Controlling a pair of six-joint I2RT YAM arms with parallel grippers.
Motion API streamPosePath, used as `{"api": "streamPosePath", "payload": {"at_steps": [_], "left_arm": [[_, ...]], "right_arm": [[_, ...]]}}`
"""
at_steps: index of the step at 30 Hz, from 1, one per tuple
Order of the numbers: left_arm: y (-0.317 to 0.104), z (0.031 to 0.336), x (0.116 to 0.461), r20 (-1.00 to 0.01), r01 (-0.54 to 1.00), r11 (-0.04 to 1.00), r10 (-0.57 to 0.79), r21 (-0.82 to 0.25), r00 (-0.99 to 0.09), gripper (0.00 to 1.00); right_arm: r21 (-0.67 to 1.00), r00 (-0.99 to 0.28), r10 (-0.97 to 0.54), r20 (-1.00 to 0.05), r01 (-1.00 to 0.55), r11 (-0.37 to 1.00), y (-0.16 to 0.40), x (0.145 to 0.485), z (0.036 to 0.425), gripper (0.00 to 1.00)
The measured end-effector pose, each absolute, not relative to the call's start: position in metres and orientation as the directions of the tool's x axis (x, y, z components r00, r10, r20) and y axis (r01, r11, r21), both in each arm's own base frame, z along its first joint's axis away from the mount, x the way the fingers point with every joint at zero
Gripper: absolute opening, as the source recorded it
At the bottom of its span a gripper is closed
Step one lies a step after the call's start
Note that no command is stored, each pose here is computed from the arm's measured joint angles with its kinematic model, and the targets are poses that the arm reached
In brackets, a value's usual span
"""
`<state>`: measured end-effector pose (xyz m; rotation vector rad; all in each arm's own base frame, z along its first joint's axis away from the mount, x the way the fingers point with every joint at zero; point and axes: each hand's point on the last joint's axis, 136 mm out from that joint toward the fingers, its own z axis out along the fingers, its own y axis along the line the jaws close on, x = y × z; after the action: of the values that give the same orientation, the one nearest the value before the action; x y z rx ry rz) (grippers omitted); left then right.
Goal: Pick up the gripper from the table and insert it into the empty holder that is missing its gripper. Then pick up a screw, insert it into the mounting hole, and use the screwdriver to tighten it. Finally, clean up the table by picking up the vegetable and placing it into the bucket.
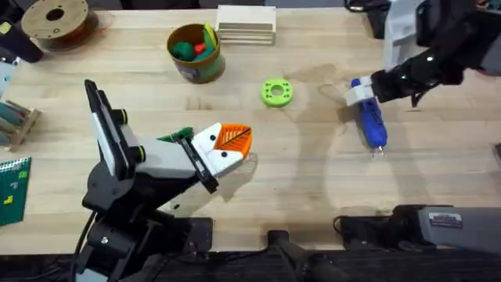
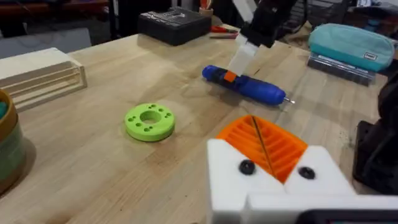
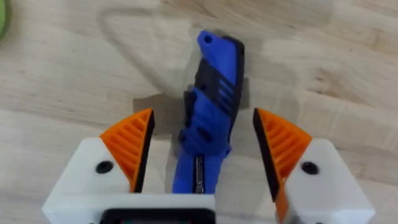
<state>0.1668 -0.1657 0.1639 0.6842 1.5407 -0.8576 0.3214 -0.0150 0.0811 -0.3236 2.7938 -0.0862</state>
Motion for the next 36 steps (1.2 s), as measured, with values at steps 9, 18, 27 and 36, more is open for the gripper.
{"api": "streamPosePath", "payload": {"at_steps": [9, 18, 27, 36], "left_arm": [[-0.166, 0.164, 0.167, -0.989, 0.818, 0.558, -0.043, -0.143, -0.143, 0.004], [-0.166, 0.164, 0.167, -0.989, 0.818, 0.558, -0.043, -0.142, -0.143, 0.004], [-0.166, 0.164, 0.167, -0.989, 0.818, 0.558, -0.043, -0.143, -0.143, 0.004], [-0.166, 0.164, 0.167, -0.989, 0.818, 0.558, -0.043, -0.143, -0.143, 0.004]], "right_arm": [[-0.089, -0.937, -0.253, -0.243, -0.238, 0.967, -0.019, 0.327, 0.047, 0.917], [-0.035, -0.945, -0.214, -0.248, -0.212, 0.977, -0.025, 0.331, 0.036, 0.974], [-0.001, -0.951, -0.173, -0.255, -0.179, 0.984, -0.024, 0.333, 0.034, 0.942], [0.006, -0.956, -0.101, -0.276, -0.106, 0.994, -0.026, 0.339, 0.034, 0.813]]}}
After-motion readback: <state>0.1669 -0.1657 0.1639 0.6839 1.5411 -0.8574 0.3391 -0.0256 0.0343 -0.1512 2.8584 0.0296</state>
